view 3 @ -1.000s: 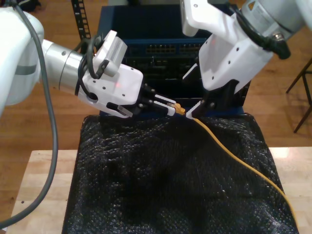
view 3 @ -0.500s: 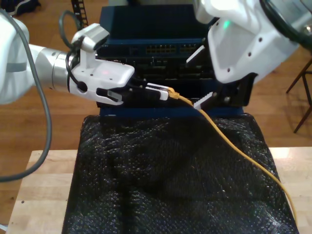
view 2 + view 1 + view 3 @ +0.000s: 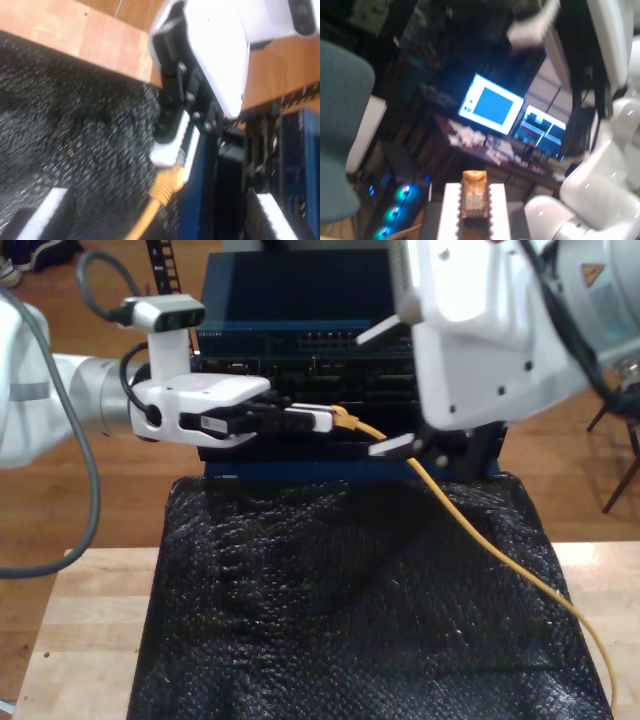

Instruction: Grab the cable and plug it in

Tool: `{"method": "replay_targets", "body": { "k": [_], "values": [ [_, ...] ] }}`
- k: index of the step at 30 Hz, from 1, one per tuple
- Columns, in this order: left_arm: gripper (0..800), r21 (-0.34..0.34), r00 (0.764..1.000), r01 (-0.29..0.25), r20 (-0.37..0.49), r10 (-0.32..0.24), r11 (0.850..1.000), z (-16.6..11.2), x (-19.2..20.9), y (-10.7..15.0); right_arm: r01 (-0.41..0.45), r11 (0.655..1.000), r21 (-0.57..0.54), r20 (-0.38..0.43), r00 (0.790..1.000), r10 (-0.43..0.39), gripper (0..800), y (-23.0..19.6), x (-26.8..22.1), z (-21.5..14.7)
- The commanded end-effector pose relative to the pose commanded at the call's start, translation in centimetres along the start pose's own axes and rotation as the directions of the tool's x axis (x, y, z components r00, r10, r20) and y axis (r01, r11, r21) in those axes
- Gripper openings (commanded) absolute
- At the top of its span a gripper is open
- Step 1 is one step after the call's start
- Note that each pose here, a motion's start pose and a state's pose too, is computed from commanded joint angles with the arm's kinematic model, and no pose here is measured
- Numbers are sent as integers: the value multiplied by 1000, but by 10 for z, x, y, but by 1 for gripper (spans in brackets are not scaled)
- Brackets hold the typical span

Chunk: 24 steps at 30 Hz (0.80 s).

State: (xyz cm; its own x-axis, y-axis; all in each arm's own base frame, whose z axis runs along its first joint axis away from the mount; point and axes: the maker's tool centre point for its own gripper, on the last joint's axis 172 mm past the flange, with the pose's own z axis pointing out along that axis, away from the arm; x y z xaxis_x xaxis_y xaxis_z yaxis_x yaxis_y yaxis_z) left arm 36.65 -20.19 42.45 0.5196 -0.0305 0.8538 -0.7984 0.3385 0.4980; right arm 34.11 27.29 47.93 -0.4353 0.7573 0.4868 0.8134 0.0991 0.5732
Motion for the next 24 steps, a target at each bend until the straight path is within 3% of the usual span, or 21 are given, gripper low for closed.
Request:
{"method": "replay_targets", "body": {
  "k": [5,9,19,24],
  "values": [
    [2,-31,1000,13,-18,-14,999,-4,6,7,48,998,-48,-25,998,-49,792,4,17,-2],
    [3,-103,997,55,-54,-61,993,-4,14,18,72,994,-83,-39,996,-76,792,4,25,1],
    [6,-213,993,34,-108,-57,977,-4,30,44,120,981,-150,-45,991,-128,791,5,30,0],
    [7,-234,990,56,-110,-84,971,-4,30,47,126,975,-184,-37,990,-135,726,9,27,1]
  ]
}}
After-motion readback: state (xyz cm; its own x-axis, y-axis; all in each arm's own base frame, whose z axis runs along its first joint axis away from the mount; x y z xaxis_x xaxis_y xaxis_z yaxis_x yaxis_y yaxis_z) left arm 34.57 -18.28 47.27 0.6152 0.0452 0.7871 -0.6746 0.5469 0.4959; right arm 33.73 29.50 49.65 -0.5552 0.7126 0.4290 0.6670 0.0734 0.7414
